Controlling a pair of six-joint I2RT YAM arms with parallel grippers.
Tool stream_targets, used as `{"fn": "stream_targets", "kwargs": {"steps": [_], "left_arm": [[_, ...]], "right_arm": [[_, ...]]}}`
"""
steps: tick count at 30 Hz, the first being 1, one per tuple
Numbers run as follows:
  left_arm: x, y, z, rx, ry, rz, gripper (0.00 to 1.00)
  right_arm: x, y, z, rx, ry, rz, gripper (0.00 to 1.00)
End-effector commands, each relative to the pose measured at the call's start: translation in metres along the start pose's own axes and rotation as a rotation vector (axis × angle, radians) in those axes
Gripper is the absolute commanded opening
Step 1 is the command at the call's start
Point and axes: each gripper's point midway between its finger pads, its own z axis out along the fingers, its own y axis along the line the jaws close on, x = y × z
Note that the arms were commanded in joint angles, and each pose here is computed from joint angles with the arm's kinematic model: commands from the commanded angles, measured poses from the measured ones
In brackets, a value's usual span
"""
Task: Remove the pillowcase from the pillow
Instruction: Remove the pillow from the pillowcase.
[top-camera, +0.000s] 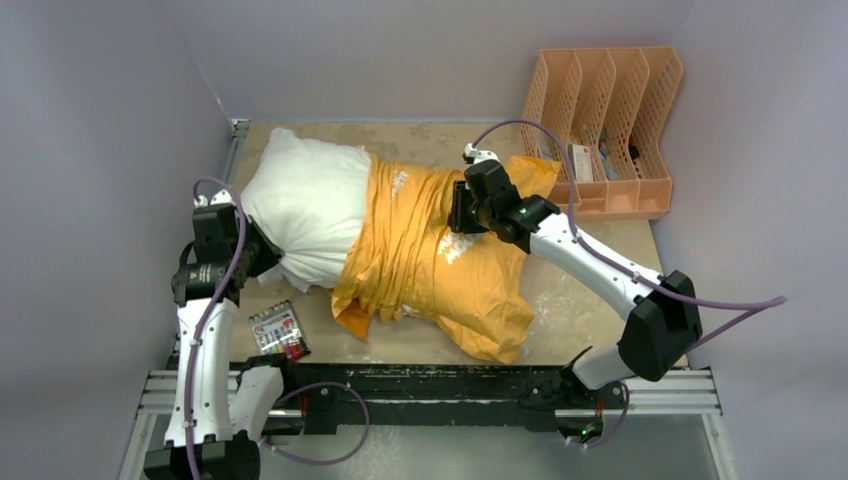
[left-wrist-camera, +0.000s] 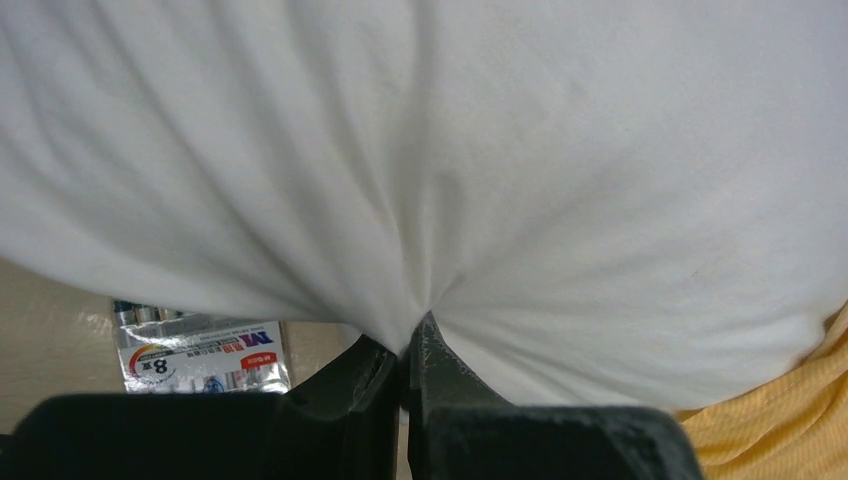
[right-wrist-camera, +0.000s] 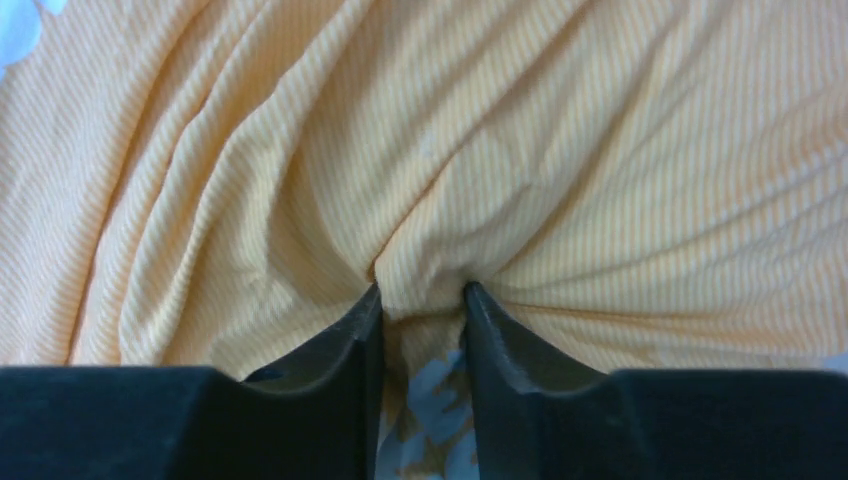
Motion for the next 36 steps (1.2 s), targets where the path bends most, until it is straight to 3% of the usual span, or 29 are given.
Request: {"fn": "stream_targets", "kwargs": {"steps": [1,3,4,7,11,14,19,21,24,29,32,34,35,36], "left_arm": [[-0.045,0.02,-0.037,-0.144,-0.208,0.06,0.0],[-0.047,0.029,-0.039,-0.207,-0.198,0.071,0.0],[-0.047,0.031,-0.039,-0.222,-0.198,0.061,0.0],[-0.054,0.035,-0.041,-0.242,-0.254,0.008,0.0],[-0.054,0.034,-0.036,-0.242,-0.242,-0.002,0.0],[-0.051,0.02,-0.028,-0.16,-0.22,-0.003,0.0],[-0.043,0.006,-0.02,-0.075,-0.18,-0.015,0.0],[-0.041,0.004,-0.019,-0.067,-0.17,-0.015,0.0],[-0.042,0.002,-0.02,-0.056,-0.17,-0.019,0.0],[-0.04,-0.002,-0.017,-0.035,-0.153,-0.026,0.0],[-0.04,-0.005,-0.017,-0.02,-0.148,-0.025,0.0],[-0.04,-0.008,-0.017,-0.008,-0.145,-0.024,0.0],[-0.041,-0.008,-0.018,-0.007,-0.148,-0.024,0.0],[-0.042,-0.008,-0.018,-0.008,-0.148,-0.013,0.0]], "right_arm": [[0.019,-0.022,-0.01,0.107,0.047,0.007,0.22],[0.008,-0.044,-0.019,0.189,-0.016,0.006,0.09],[0.003,-0.055,-0.025,0.223,-0.044,0.01,0.07],[-0.01,-0.089,-0.039,0.312,-0.101,0.046,0.07],[-0.012,-0.11,-0.05,0.339,-0.114,0.071,0.08],[-0.015,-0.074,-0.049,0.135,-0.083,0.014,0.25],[-0.018,-0.008,-0.066,-0.2,-0.043,0.033,0.65],[-0.011,0.011,-0.077,-0.261,-0.047,0.074,0.72],[0.006,0.023,-0.092,-0.198,-0.061,0.071,0.79],[0.045,0.017,-0.107,-0.048,-0.03,0.128,0.81],[0.072,0.025,-0.104,-0.056,0.009,0.148,0.81],[0.089,0.029,-0.091,-0.064,0.073,0.132,0.75],[0.097,0.029,-0.083,-0.052,0.103,0.122,0.6],[0.106,0.028,-0.073,-0.037,0.131,0.121,0.53]]}}
